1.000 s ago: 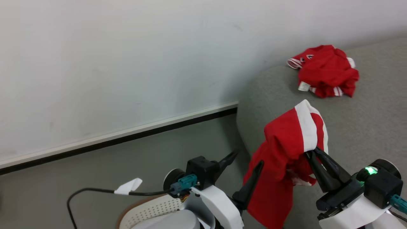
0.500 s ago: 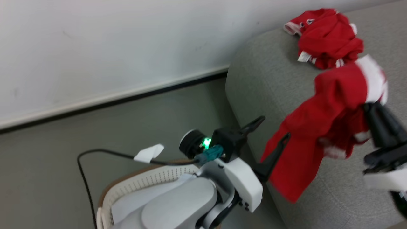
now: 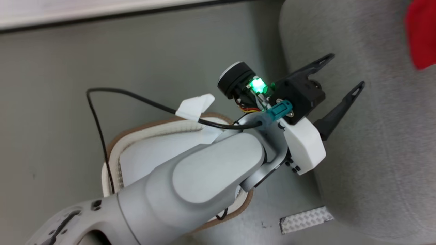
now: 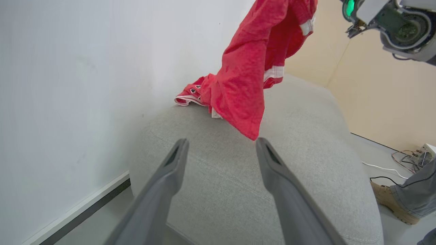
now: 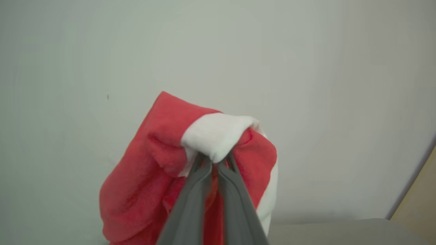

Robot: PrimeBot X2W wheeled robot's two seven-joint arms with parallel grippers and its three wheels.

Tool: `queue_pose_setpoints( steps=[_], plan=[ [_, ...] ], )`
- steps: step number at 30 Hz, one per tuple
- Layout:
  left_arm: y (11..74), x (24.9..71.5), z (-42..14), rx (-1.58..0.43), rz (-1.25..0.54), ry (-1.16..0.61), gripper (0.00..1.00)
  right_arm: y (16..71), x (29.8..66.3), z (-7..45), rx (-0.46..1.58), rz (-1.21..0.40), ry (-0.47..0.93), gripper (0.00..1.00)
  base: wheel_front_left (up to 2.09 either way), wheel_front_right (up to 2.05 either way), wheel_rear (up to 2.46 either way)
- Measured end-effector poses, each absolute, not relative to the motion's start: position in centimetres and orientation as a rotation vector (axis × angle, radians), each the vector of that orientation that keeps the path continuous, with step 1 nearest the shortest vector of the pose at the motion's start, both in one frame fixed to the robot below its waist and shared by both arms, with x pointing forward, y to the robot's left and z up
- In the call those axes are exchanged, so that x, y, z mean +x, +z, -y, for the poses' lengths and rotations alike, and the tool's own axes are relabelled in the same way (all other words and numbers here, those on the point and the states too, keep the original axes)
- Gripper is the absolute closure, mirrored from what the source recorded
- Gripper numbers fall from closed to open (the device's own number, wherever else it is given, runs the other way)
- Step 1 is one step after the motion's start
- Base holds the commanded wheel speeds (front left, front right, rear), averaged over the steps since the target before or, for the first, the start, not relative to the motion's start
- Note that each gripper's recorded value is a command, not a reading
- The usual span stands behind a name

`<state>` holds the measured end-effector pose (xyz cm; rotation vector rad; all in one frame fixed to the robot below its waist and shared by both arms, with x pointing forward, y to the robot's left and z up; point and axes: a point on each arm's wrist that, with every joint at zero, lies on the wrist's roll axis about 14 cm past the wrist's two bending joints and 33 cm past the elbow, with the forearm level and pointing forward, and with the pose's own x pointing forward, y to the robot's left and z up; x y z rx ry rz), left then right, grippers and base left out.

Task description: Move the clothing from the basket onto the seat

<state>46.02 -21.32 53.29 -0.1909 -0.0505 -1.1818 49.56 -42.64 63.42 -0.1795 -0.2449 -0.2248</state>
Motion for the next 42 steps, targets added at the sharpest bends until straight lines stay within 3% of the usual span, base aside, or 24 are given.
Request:
queue_pose_setpoints(
  steps=[7,14,15,17,29,42],
  plan=[
    [47.7,48.4,19.9,-0.213,-0.040,-1.137,0.00,57.8,53.7,49.1,-0.104,0.147,-0.430,1.00,0.00,0.00,0.00],
    [43.5,49.9,18.2,-0.208,-0.113,-1.076,0.00,47.4,55.3,50.3,-0.012,-0.027,-0.555,1.00,0.00,0.00,0.00],
    [42.9,50.0,18.1,-0.205,-0.124,-1.070,0.00,46.2,55.5,49.9,0.005,-0.041,-0.558,0.92,0.00,0.00,0.00],
    [42.1,50.0,17.9,-0.197,-0.138,-1.067,0.00,43.9,55.7,49.0,0.031,-0.075,-0.556,0.00,0.00,0.00,0.00],
    [45.5,49.8,18.1,-0.206,-0.063,-1.053,0.00,45.4,51.7,46.2,-0.059,-0.074,-0.470,0.00,0.00,0.00,0.00],
    [48.9,46.5,12.8,-0.234,-0.079,-0.871,0.00,50.2,43.1,36.1,-0.076,0.033,-0.252,0.00,0.00,0.00,0.00]
  ],
)
